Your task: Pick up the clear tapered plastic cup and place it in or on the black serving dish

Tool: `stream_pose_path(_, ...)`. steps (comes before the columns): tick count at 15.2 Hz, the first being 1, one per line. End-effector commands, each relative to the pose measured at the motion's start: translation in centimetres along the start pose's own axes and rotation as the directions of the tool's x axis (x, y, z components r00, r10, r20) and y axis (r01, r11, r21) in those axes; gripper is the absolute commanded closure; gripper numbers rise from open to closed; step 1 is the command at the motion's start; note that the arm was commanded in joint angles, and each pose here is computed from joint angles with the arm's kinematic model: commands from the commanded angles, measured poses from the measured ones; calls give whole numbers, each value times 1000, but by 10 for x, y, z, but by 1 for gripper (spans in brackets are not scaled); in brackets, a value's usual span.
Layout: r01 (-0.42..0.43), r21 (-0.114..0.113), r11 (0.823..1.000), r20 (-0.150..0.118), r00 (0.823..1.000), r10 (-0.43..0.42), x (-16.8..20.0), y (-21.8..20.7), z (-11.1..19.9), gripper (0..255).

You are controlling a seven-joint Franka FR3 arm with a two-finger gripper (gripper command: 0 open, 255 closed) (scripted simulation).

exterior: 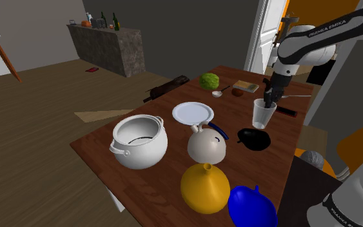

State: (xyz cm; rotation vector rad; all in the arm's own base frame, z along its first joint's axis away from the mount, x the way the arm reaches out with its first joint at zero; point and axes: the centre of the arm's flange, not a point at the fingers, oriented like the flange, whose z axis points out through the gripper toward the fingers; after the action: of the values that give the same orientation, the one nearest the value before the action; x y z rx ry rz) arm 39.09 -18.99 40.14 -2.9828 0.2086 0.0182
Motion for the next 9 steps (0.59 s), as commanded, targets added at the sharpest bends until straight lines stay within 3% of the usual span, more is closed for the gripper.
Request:
stream_pose_path(1, 0, 0, 1000, -1, 1000, 0, 1, 2, 11, 255)
stream_pose_path(9, 0, 0, 1000, -1, 1000, 0, 2, 9, 53, 255)
